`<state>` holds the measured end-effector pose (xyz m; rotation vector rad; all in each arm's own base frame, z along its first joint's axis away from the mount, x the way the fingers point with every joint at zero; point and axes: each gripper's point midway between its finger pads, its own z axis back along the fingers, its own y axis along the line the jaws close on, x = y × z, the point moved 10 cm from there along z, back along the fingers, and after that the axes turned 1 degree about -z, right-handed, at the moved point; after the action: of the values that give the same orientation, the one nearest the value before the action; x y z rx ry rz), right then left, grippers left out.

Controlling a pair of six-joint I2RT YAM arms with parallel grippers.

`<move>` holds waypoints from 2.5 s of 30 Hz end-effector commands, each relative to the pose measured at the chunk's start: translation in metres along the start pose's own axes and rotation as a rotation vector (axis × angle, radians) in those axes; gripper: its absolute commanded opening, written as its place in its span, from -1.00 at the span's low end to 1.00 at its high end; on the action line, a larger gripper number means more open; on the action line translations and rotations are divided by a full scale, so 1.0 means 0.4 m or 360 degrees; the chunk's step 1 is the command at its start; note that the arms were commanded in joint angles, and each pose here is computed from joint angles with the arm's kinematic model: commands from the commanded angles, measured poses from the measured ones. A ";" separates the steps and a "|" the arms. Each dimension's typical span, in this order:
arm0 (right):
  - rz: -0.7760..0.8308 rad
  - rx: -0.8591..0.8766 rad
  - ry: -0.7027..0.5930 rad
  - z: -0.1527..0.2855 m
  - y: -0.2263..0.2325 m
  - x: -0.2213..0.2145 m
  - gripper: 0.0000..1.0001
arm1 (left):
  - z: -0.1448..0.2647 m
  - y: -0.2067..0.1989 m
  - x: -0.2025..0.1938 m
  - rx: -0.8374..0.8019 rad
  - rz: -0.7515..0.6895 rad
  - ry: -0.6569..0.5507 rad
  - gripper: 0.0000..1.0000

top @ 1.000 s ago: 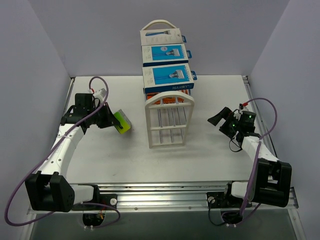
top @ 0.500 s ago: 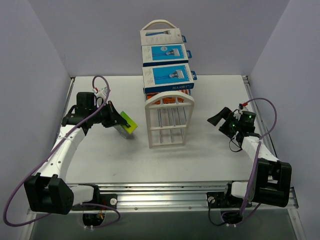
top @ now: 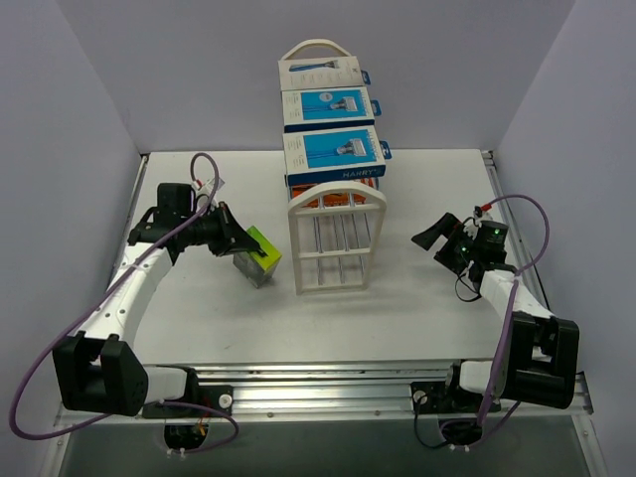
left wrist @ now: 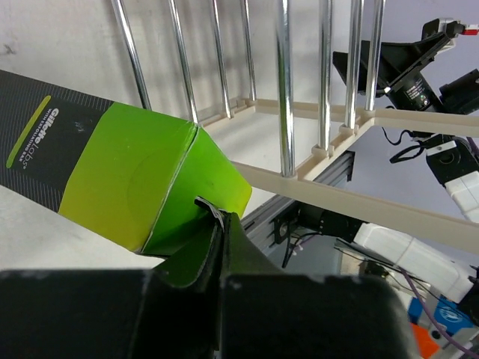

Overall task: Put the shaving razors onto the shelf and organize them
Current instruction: Grab a shaving razor with the left arm

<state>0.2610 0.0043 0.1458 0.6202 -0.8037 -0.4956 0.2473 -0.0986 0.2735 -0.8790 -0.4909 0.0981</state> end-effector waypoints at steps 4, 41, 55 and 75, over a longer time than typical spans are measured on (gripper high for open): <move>0.0035 0.0044 -0.0020 -0.006 -0.001 0.010 0.99 | 0.033 -0.049 0.026 -0.0131 0.0069 0.0075 -0.95; 0.0041 0.0086 -0.0024 -0.003 -0.002 0.000 1.00 | 0.034 -0.002 0.095 0.0146 0.0201 0.0190 0.88; 0.0030 0.0113 -0.0016 -0.003 -0.002 -0.004 1.00 | 0.059 -0.007 0.111 0.0333 0.0220 0.0197 0.88; 0.0033 0.0132 -0.0034 0.000 0.001 -0.005 1.00 | 0.133 -0.061 0.156 0.0528 0.0189 -0.0134 0.88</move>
<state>0.2592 0.0068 0.1383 0.6639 -0.8144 -0.4705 0.2826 -0.0647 0.3233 -0.6452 -0.3956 0.2921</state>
